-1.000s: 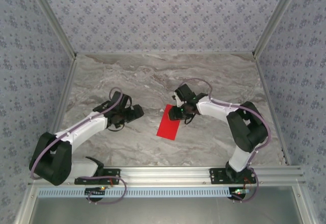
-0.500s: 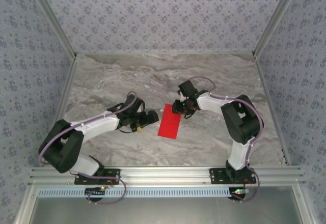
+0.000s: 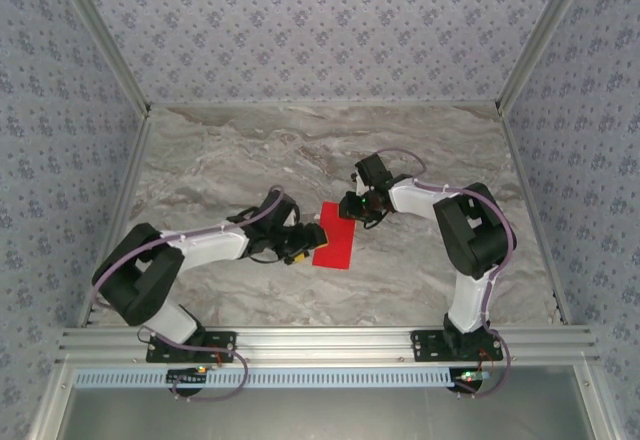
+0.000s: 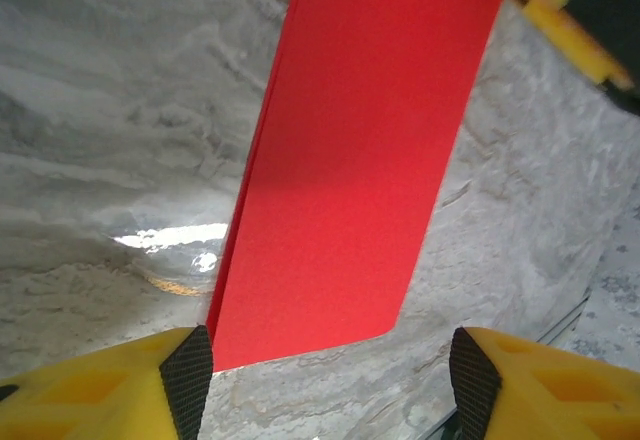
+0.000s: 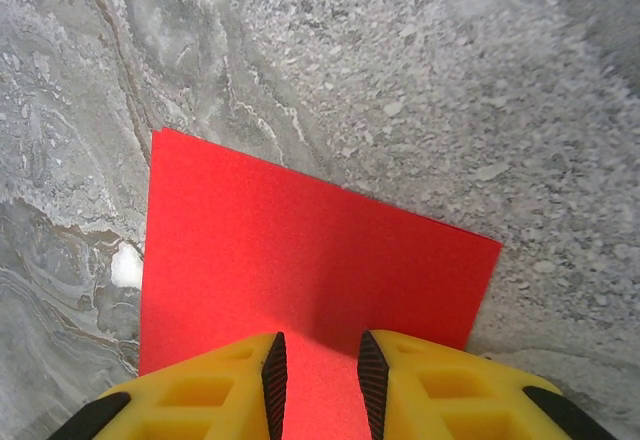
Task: Fold a paper plane with a square sheet of paper (pick it up from the middle)
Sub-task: Fold the triangle a second time at the center of the table.
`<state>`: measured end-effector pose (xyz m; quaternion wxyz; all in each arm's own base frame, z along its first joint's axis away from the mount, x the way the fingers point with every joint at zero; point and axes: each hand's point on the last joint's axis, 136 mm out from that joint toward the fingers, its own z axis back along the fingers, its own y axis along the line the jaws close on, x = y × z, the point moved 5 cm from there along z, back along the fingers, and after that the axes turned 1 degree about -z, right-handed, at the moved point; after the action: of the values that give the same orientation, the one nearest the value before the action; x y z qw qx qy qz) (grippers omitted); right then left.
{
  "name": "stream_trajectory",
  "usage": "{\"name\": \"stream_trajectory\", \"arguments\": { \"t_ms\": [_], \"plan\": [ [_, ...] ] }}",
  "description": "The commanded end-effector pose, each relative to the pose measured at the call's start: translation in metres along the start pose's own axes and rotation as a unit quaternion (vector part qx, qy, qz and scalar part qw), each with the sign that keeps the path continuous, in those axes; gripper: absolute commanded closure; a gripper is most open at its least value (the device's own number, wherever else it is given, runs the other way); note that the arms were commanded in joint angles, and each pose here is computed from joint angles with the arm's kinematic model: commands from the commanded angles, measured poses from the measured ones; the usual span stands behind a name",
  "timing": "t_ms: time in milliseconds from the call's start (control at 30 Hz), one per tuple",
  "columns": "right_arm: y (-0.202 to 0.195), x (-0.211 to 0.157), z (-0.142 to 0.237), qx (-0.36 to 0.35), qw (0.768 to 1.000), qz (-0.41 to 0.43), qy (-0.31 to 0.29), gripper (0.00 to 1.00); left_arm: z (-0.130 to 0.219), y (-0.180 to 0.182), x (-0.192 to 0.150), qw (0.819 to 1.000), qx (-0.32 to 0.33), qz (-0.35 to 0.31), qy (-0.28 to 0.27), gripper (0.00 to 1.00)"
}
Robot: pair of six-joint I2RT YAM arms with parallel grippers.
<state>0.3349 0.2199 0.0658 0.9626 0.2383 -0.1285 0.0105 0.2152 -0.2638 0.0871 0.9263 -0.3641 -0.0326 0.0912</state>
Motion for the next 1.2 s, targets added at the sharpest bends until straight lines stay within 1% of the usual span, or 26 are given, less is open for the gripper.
{"name": "stream_trajectory", "arguments": {
  "t_ms": [0, 233, 467, 733, 833, 1100, 1167],
  "plan": [
    [-0.025, -0.015, -0.016, -0.041, 0.999, -0.013, 0.030, 0.70, -0.009, -0.001, -0.006, 1.000, 0.002, 0.008, 0.020, 0.34],
    [-0.027, -0.017, -0.016, -0.043, 0.998, -0.016, 0.032, 0.71, -0.015, -0.001, -0.008, 1.000, 0.010, 0.003, 0.027, 0.41],
    [-0.029, -0.018, -0.016, -0.050, 0.998, -0.017, 0.029, 0.73, -0.015, -0.006, -0.007, 1.000, 0.006, -0.004, 0.031, 0.43],
    [-0.028, -0.018, -0.016, -0.046, 0.998, -0.019, 0.030, 0.73, -0.013, -0.013, -0.006, 0.999, -0.012, -0.012, 0.030, 0.49],
    [-0.027, -0.019, -0.017, -0.043, 0.998, -0.019, 0.032, 0.73, -0.014, -0.017, -0.005, 0.999, -0.025, -0.015, 0.030, 0.53],
    [-0.026, -0.023, -0.019, -0.040, 0.998, -0.019, 0.039, 0.74, -0.011, -0.038, 0.000, 0.997, -0.069, -0.033, 0.026, 0.55],
    [-0.026, -0.024, -0.019, -0.040, 0.998, -0.020, 0.041, 0.74, -0.011, -0.045, 0.000, 0.995, -0.088, -0.041, 0.029, 0.56]
  ]
}}
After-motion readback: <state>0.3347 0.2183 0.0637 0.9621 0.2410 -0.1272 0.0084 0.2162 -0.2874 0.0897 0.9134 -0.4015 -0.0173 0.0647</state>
